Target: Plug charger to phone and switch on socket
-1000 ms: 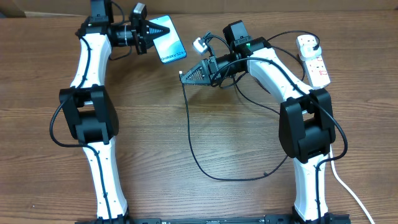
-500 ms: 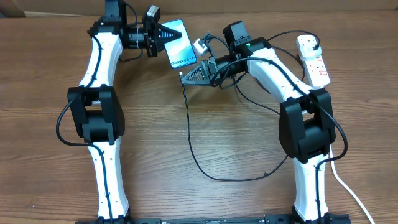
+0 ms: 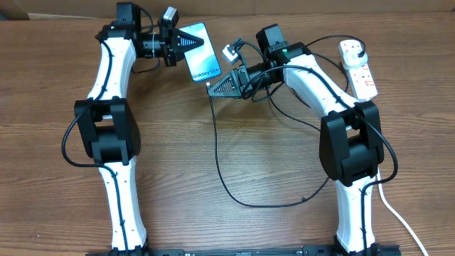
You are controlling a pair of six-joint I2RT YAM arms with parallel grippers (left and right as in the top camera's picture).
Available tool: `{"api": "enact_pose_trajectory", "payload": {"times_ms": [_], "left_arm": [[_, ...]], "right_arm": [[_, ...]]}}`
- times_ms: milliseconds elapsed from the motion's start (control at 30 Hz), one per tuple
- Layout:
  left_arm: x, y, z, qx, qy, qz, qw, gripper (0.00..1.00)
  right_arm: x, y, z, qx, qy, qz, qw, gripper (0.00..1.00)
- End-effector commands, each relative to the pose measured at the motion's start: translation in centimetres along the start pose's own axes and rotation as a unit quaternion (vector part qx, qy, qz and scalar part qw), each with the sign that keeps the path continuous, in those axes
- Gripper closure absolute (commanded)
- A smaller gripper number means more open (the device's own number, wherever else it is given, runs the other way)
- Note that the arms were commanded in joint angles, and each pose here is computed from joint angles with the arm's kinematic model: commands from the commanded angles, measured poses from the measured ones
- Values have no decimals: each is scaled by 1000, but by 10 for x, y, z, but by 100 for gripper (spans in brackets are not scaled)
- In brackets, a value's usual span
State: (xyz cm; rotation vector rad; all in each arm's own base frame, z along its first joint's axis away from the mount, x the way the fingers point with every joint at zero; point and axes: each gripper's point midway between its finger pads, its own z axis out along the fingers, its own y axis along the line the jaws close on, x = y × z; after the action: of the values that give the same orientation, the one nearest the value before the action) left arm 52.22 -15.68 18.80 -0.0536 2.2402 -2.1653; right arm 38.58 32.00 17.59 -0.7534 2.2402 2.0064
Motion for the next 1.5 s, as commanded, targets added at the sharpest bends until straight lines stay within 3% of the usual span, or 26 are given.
{"api": "enact_pose_trajectory", "payload": {"times_ms": [0,1467], "left_arm": [[3,-19,-4,23,5,27,999,96],[6,-17,-3,23,6,32,999,96]], "right_arm": [[-6,17,-5,7,-5,-28,1000,96],[-10,15,-4,13,-8,-33,999,96]]}}
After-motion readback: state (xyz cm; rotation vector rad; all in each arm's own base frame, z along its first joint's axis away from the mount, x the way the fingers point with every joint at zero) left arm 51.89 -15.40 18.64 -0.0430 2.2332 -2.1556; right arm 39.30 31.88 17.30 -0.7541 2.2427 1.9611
